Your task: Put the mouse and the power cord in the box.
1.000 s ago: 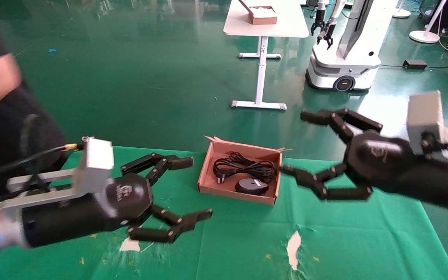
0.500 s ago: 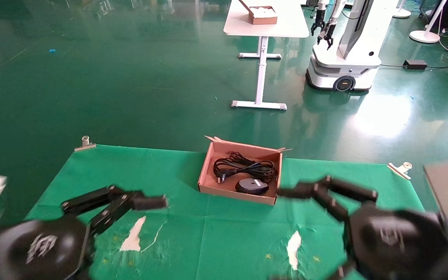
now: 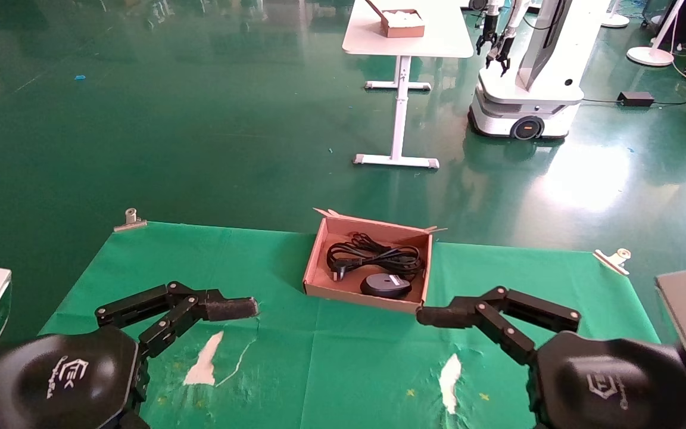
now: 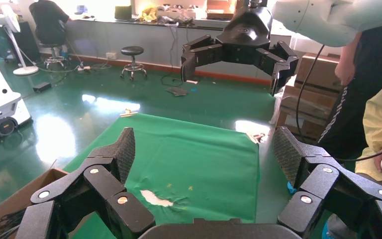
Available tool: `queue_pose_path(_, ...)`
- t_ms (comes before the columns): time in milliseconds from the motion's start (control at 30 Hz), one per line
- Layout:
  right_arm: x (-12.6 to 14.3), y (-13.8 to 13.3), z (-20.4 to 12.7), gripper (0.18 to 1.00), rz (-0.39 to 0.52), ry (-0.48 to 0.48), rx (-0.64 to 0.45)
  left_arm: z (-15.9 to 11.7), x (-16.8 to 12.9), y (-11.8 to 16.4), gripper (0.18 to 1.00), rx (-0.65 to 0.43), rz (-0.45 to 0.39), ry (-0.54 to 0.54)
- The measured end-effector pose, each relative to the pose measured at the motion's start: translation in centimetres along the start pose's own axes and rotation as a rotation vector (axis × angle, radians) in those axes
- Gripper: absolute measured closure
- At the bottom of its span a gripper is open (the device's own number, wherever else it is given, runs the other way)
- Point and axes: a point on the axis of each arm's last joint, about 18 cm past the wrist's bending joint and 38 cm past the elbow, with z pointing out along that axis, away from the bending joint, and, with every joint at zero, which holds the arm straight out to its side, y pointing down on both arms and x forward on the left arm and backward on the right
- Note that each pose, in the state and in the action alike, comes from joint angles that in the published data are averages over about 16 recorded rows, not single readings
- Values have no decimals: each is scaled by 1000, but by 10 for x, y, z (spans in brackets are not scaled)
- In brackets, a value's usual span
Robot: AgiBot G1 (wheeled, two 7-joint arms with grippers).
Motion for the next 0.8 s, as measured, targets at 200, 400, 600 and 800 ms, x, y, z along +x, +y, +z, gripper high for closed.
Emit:
queue_pose_path(200,3,0,0,178,-2,10,1,1,-1,1,184,0,-2,-4)
queue_pose_path(400,5,0,-1,178,-4,16,2,1,-2,1,184,-1,-3,-6)
queue_pose_path(600,6,1,-1,178,-4,19,2,1,-3,2,184,-1,-3,-8)
queue_pose_path(800,7,1,-1,178,-5,21,2,1,-3,2,184,-1,-3,-9)
